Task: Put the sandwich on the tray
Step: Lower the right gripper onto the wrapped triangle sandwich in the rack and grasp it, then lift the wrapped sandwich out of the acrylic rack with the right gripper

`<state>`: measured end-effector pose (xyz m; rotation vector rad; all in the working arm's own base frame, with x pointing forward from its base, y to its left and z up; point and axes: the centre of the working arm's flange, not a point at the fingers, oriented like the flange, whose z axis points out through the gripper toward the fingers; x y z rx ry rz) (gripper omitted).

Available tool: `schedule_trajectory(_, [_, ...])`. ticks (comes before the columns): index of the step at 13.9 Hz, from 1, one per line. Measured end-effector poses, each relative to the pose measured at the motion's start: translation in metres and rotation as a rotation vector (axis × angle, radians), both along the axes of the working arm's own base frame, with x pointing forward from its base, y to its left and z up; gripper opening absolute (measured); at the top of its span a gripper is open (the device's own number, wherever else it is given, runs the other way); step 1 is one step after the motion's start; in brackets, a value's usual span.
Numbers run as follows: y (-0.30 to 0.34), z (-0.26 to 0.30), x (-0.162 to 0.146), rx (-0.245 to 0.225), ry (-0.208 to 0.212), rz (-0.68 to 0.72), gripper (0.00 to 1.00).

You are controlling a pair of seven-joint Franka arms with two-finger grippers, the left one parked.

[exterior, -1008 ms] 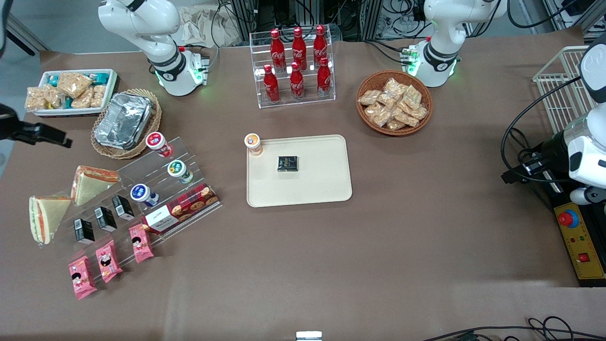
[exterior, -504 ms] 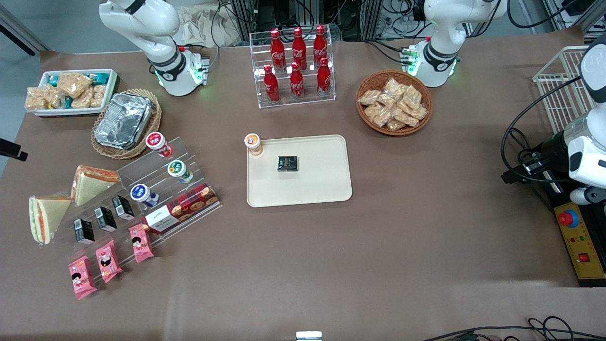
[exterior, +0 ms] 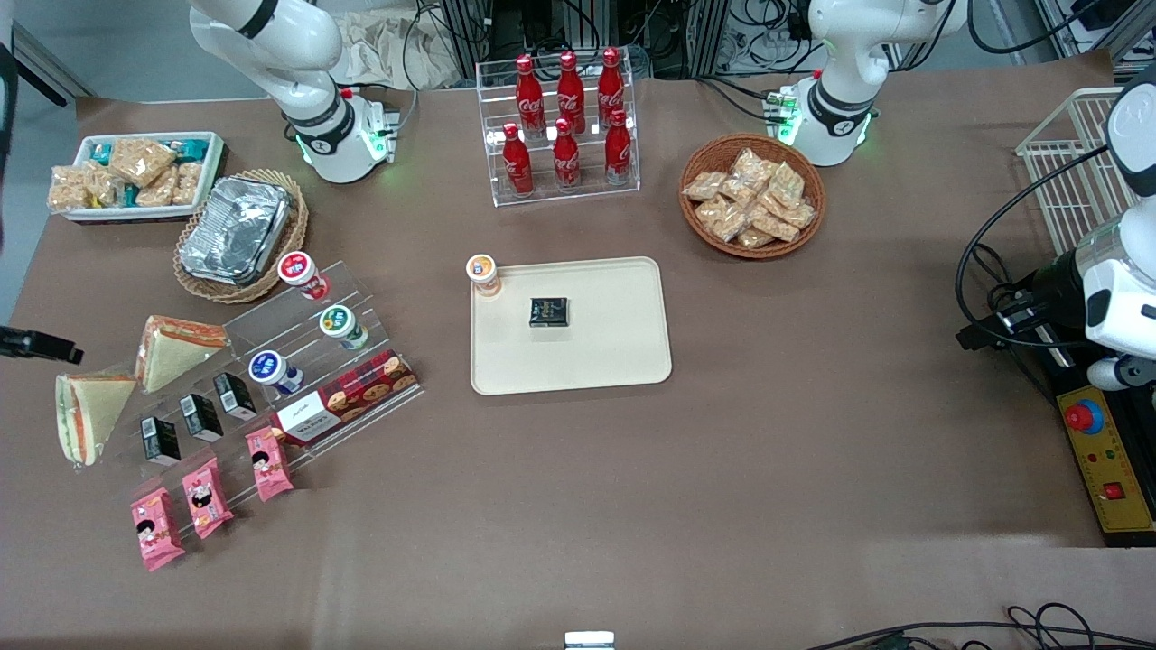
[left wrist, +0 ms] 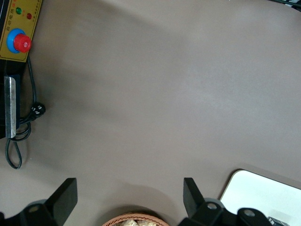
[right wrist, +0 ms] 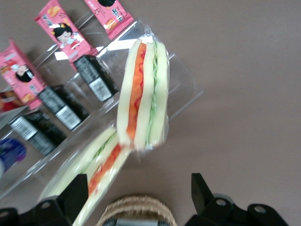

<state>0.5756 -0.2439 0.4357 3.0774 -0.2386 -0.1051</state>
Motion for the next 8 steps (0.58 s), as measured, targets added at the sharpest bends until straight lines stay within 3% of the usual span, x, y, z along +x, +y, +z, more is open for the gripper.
schedule_trajectory(8, [0.001, -0.062, -0.003, -0.017, -0.035, 0.009, 0.97])
